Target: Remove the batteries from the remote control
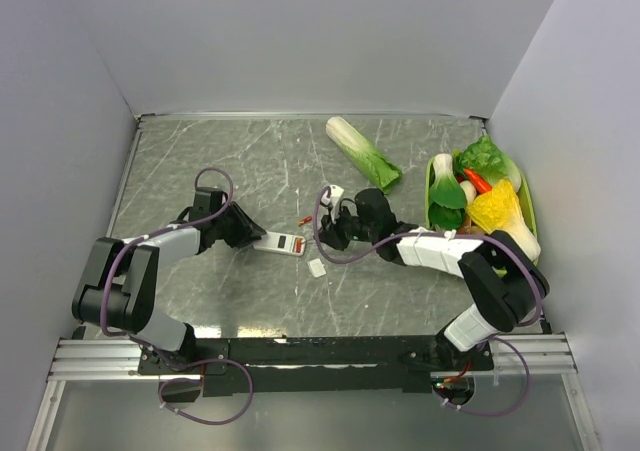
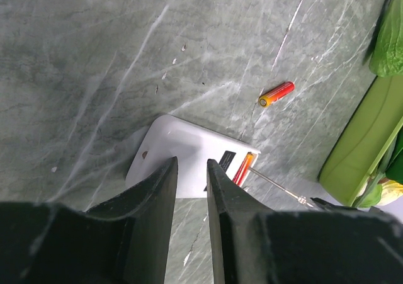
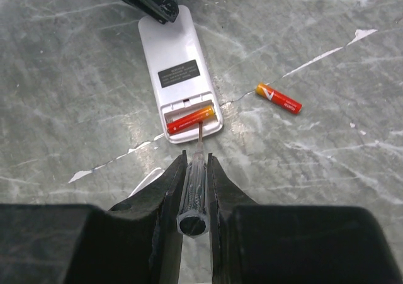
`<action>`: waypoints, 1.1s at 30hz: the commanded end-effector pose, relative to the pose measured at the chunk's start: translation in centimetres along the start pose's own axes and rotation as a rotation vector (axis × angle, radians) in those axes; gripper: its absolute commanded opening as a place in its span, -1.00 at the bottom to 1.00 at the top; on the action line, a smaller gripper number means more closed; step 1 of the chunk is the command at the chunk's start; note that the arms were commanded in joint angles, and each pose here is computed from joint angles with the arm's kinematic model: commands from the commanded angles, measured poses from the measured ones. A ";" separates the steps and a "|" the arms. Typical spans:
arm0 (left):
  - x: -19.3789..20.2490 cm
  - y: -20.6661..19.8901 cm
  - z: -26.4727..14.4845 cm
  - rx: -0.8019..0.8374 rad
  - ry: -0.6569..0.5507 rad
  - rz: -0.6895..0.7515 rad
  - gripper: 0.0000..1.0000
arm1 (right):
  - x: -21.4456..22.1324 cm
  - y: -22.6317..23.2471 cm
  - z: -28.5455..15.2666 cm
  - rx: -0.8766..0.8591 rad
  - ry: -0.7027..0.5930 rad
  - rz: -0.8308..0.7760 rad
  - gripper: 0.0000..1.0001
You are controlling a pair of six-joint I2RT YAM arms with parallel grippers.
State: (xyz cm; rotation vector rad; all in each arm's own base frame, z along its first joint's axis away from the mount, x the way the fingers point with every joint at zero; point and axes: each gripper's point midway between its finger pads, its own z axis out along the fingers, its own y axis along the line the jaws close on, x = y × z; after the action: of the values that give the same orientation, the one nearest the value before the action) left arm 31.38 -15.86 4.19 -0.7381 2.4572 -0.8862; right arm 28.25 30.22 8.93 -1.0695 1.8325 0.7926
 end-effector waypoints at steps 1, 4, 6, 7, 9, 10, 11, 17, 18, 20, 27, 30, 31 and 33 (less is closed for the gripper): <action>0.6 2.2 -0.2 -0.081 -0.001 -0.015 -0.35 | 0.9 0.6 -0.6 0.019 -0.009 0.078 -1.00; 0.8 2.3 -0.2 -0.089 0.004 -0.016 -0.35 | 1.2 0.6 -0.6 0.030 -0.031 0.091 -1.00; 0.7 2.3 -0.3 -0.089 -0.001 -0.017 -0.35 | 1.2 0.8 -0.6 0.028 -0.043 0.087 -1.00; 0.8 2.4 -0.3 -0.092 -0.001 -0.018 -0.35 | 1.1 0.6 -0.7 0.034 -0.054 0.084 -1.00; 0.8 2.5 -0.4 -0.097 -0.001 -0.016 -0.35 | 1.7 0.6 -1.0 0.050 -0.057 0.086 -1.00; 0.8 2.4 -0.4 -0.097 0.000 -0.015 -0.35 | 1.4 0.4 -1.0 0.065 -0.076 0.090 -1.00; 0.8 2.5 -0.4 -0.099 0.002 -0.017 -0.35 | 2.1 0.3 -1.0 0.075 -0.065 0.098 -1.00; 0.7 2.3 -0.6 -0.097 -0.002 -0.011 -0.35 | 2.8 0.3 -0.5 0.067 -0.047 0.123 -1.00; 0.7 2.3 -0.7 -0.099 -0.003 -0.013 -0.35 | 2.8 0.3 -0.5 0.070 -0.046 0.125 -1.00; 0.7 2.4 -0.7 -0.103 -0.003 -0.014 -0.35 | 2.9 0.2 -0.5 0.074 -0.054 0.137 -1.00; 0.8 2.6 -0.4 -0.109 0.000 -0.019 -0.35 | 3.1 0.5 0.1 0.043 -0.032 0.172 -1.00; 0.8 2.5 -0.3 -0.105 0.000 -0.019 -0.35 | 3.0 0.5 0.4 0.035 -0.036 0.190 -1.00; 0.9 2.6 -0.3 -0.104 0.001 -0.024 -0.35 | 3.0 0.8 0.4 0.023 -0.039 0.191 -1.00; 0.8 2.5 -0.3 -0.096 -0.003 -0.025 -0.35 | 2.9 0.9 0.4 0.016 -0.043 0.193 -1.00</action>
State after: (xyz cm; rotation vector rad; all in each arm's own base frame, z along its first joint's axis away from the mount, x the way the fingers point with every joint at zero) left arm 30.96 -15.45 4.17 -0.7655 2.4642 -0.8571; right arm 27.83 29.84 8.06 -0.8641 1.8403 0.8546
